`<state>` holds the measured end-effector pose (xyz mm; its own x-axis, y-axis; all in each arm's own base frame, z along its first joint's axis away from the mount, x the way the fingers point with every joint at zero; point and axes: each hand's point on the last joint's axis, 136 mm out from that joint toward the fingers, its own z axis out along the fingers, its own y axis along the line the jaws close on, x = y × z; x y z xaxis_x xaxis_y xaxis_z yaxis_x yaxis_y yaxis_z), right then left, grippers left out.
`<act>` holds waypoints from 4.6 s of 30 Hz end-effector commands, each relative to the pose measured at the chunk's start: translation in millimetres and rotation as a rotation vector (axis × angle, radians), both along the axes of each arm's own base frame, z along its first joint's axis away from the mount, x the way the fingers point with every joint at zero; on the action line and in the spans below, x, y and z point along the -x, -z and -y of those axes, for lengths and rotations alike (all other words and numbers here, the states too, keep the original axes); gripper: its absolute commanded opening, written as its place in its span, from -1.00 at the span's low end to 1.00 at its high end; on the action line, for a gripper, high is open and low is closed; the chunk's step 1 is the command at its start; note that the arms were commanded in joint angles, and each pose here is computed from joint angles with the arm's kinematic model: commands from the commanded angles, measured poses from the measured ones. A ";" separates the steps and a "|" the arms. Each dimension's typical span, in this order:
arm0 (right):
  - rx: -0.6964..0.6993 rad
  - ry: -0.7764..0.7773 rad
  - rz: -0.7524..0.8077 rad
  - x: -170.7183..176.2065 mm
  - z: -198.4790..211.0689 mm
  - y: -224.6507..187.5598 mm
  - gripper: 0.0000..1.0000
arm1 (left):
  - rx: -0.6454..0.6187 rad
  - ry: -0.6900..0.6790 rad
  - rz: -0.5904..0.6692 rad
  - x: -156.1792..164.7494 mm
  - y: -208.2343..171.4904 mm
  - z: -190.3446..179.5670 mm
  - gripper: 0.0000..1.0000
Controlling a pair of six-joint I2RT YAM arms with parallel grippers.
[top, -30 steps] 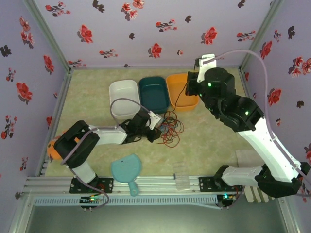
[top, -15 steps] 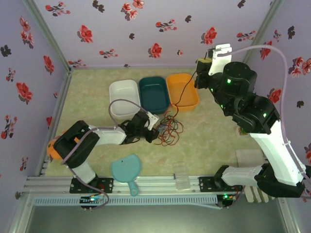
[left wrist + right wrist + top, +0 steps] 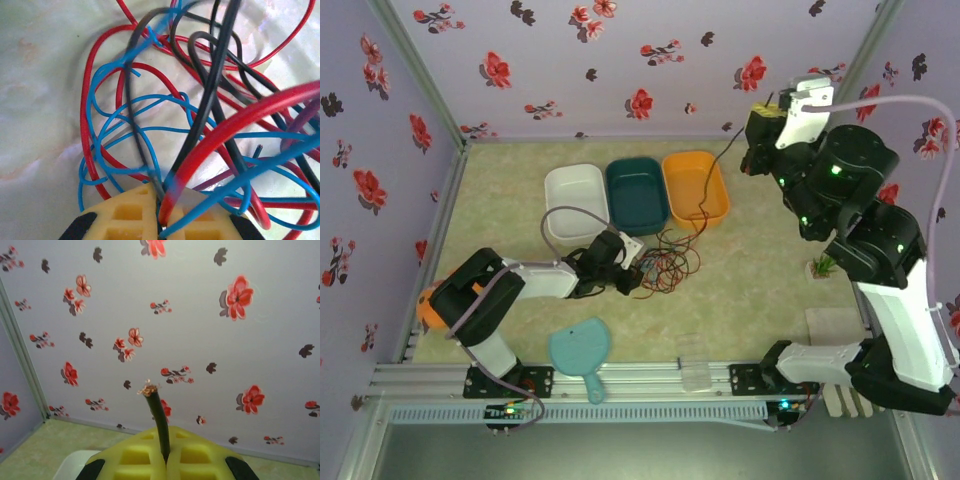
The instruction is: Untangle the cables
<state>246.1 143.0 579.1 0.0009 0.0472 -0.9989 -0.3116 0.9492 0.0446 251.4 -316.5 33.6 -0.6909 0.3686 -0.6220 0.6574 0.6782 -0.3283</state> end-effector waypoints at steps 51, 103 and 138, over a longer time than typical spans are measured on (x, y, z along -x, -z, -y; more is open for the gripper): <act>0.116 0.225 -0.344 -247.0 -15.4 161.9 -1.00 | 0.052 -0.043 0.065 6.2 -61.4 -18.7 0.15; 0.224 0.245 -1.097 -264.2 -5.9 456.4 -0.20 | 0.036 -0.396 0.139 -63.3 -113.3 -34.5 0.99; 0.206 0.409 -0.980 -312.7 -16.6 491.2 -0.11 | 0.011 -0.414 0.101 -67.5 -91.0 -37.9 0.97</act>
<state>546.0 163.7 74.8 -0.8632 0.0138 -0.5046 0.0472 0.9975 -0.0535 310.3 -277.4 121.7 -0.7194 0.0978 -0.6877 0.3796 0.8845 -0.2714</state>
